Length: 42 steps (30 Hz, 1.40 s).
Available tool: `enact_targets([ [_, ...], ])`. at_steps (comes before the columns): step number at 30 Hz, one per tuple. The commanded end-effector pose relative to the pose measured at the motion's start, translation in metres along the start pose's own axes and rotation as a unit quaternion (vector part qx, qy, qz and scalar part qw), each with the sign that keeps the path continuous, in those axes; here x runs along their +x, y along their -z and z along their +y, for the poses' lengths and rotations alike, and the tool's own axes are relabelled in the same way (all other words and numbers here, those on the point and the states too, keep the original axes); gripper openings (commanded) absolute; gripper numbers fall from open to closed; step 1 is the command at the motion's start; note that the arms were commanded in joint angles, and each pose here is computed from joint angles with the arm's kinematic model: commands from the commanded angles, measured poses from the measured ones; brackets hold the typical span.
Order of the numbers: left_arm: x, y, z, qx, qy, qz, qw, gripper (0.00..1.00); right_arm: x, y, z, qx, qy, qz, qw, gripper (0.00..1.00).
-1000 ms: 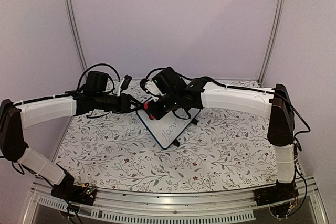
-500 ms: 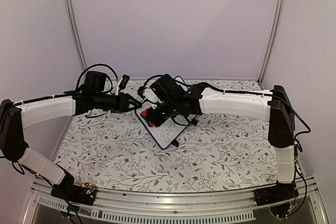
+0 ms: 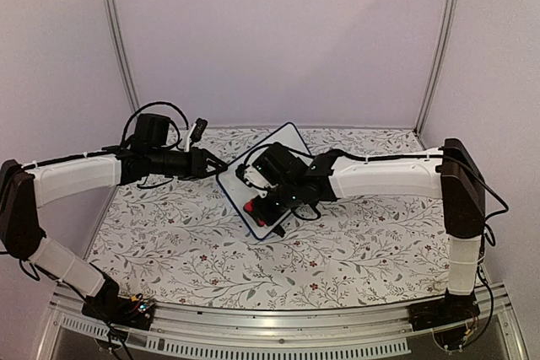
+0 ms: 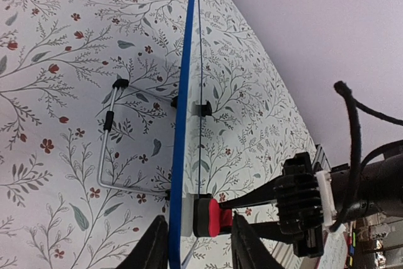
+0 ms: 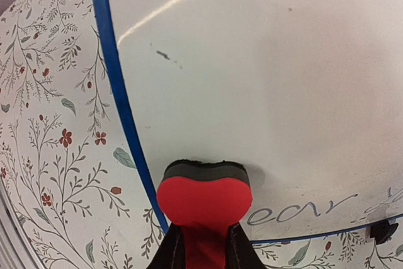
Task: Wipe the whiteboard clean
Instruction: Erase the whiteboard at the center of the board.
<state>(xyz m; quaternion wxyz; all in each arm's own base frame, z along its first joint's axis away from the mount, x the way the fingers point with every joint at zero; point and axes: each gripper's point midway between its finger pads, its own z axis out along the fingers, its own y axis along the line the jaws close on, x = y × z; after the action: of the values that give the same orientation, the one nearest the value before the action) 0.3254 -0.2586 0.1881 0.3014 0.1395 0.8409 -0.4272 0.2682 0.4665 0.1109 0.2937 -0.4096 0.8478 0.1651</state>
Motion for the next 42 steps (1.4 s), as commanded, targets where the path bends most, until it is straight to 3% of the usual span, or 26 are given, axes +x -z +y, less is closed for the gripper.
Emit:
enact_targets([
  [1, -0.010, 0.006, -0.013, 0.023, -0.018, -0.018, 0.999, 0.33, 0.007, 0.015, 0.004, -0.002, -0.008, -0.002, 1.000, 0.03],
  [11, -0.008, 0.003, -0.003, 0.002, -0.010, -0.015, 1.000, 0.31, 0.019, 0.015, 0.001, 0.002, -0.013, 0.007, 1.000, 0.03],
  [24, 0.000, -0.005, 0.010, -0.018, 0.003, 0.003, 1.000, 0.19, -0.026, 0.042, -0.017, 0.022, -0.002, -0.043, 0.999, 0.03],
  [37, -0.001, -0.006, 0.011, -0.022, 0.003, 0.003, 1.000, 0.00, 0.004, 0.026, -0.013, -0.004, -0.012, -0.018, 1.000, 0.03],
  [42, -0.001, -0.005, 0.010, -0.022, -0.001, 0.001, 1.000, 0.00, 0.007, 0.019, -0.015, -0.007, -0.011, -0.013, 1.000, 0.03],
])
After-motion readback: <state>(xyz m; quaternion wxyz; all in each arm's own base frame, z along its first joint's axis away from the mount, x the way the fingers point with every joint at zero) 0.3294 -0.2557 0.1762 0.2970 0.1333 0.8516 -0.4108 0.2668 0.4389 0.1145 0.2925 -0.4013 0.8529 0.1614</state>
